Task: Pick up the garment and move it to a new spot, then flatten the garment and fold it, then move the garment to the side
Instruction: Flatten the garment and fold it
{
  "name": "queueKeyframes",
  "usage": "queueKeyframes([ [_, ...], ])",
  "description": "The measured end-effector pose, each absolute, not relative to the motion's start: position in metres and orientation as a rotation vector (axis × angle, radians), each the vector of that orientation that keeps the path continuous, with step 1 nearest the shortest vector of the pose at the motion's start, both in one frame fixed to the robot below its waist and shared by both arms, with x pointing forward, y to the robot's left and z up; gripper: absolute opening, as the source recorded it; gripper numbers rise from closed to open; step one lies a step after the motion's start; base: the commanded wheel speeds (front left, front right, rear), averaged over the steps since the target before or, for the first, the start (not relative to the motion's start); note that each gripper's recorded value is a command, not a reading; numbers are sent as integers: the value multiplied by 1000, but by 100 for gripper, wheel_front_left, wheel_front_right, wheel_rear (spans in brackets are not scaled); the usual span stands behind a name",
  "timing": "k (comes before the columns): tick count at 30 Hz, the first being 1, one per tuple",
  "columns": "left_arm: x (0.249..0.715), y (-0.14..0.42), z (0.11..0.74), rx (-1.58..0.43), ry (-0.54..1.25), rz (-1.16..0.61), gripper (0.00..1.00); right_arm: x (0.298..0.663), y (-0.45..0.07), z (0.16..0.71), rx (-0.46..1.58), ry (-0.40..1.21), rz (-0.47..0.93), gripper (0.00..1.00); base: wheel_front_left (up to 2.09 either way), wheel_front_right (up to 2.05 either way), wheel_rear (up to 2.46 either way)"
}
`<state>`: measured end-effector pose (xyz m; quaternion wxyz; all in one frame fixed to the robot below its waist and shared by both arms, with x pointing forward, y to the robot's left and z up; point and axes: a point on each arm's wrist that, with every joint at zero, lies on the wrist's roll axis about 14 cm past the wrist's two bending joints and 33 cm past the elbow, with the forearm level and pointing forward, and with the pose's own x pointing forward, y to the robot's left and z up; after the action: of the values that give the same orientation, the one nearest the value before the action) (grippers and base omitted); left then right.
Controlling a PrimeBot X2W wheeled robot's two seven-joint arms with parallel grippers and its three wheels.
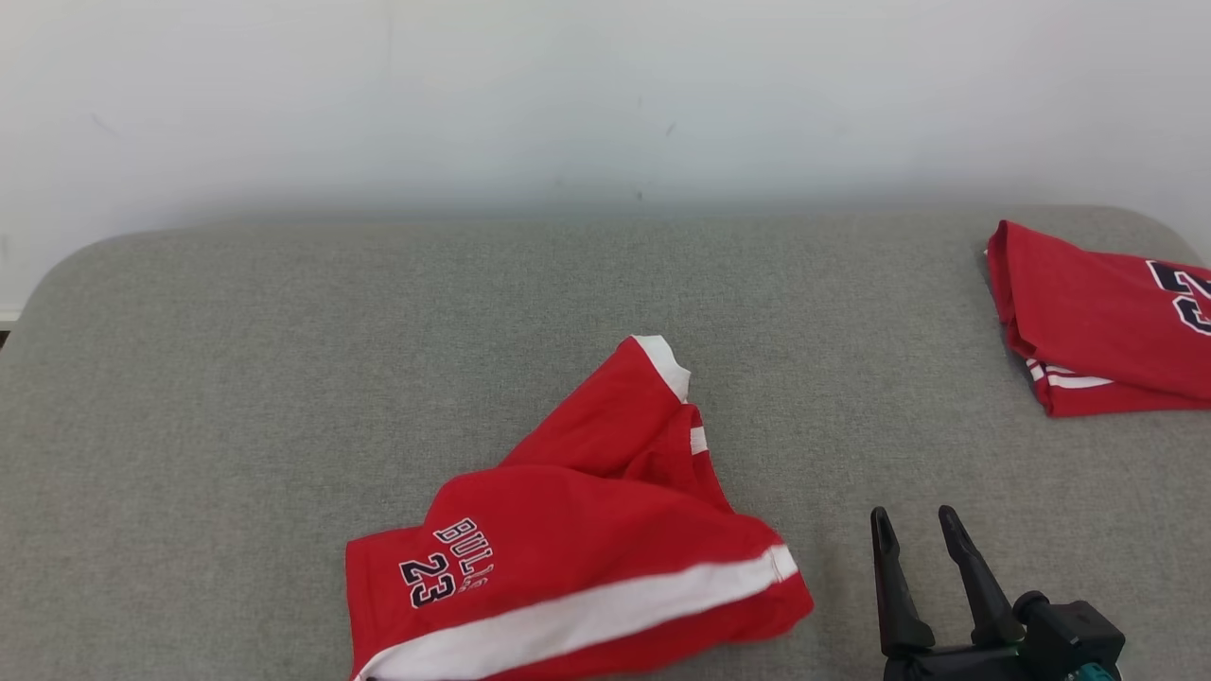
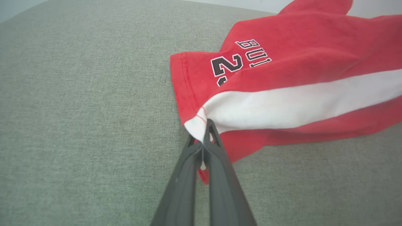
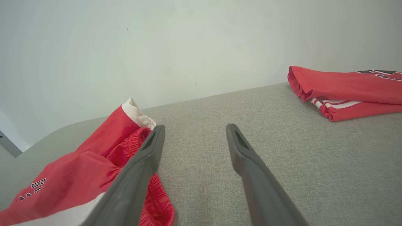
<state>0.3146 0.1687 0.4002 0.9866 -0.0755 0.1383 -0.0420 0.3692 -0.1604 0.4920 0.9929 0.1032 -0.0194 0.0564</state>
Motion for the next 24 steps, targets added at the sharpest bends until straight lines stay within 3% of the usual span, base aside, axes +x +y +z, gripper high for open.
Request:
queueKeyframes([
  [1, 315, 169, 401, -158, 275, -79, 24, 369, -161, 492, 206, -39, 113, 100, 0, 0, 0],
  [2, 315, 169, 402, -160, 271, -77, 100, 368, -161, 492, 205, -39, 113, 100, 0, 0, 0],
  [14, 317, 190, 439, -167, 136, -7, 100, 359, -153, 491, 169, -28, 168, 100, 0, 0, 0],
  [24, 299, 183, 414, -208, 243, -29, 100, 347, -136, 474, 88, 40, 303, 100, 0, 0, 0],
])
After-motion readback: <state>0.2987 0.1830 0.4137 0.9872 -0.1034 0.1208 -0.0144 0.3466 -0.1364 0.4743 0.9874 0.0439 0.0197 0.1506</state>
